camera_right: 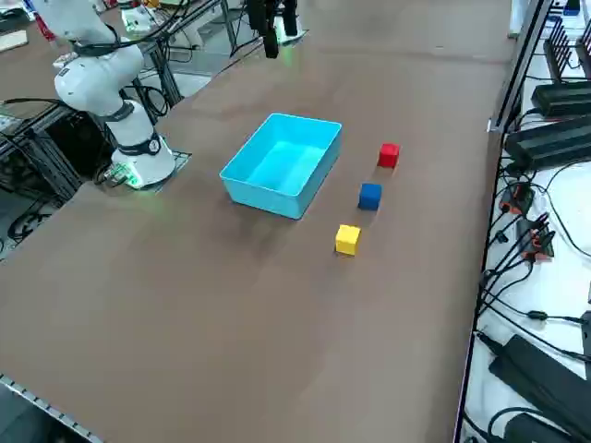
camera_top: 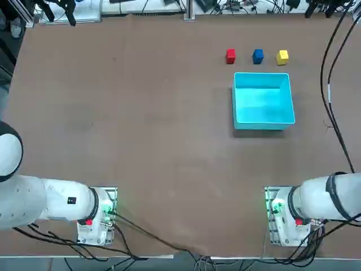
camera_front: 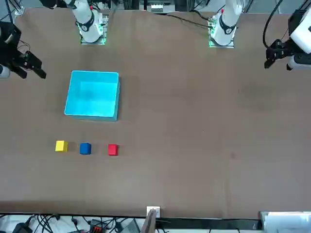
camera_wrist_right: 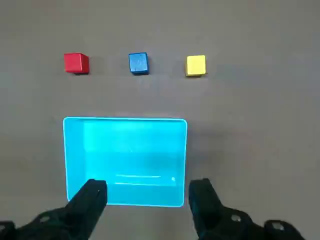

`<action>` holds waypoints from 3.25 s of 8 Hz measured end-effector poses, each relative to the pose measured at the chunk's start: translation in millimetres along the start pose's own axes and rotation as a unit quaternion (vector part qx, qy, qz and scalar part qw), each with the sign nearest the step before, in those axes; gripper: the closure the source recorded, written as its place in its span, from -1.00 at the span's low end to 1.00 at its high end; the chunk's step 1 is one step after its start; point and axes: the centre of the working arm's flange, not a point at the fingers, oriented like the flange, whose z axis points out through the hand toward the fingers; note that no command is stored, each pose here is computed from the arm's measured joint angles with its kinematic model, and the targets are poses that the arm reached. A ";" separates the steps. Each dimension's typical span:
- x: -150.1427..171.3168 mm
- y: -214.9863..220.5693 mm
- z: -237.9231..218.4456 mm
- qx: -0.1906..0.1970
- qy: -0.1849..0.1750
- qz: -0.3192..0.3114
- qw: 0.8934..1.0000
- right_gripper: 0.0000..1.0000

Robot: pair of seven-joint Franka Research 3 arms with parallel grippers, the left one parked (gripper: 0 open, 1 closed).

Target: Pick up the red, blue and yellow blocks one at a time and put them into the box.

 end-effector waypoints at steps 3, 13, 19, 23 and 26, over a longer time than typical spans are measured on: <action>1.3 -6.5 -1.3 0.001 0.003 -0.006 1.000 -1.00; 153.7 -198.9 229.3 0.019 0.021 -0.066 0.997 -1.00; 169.2 -247.0 338.6 -0.007 0.026 -0.054 0.998 -1.00; 169.1 -244.2 374.0 -0.040 0.017 -0.041 0.998 -1.00; 169.6 -246.2 379.0 -0.036 0.021 -0.027 0.999 -1.00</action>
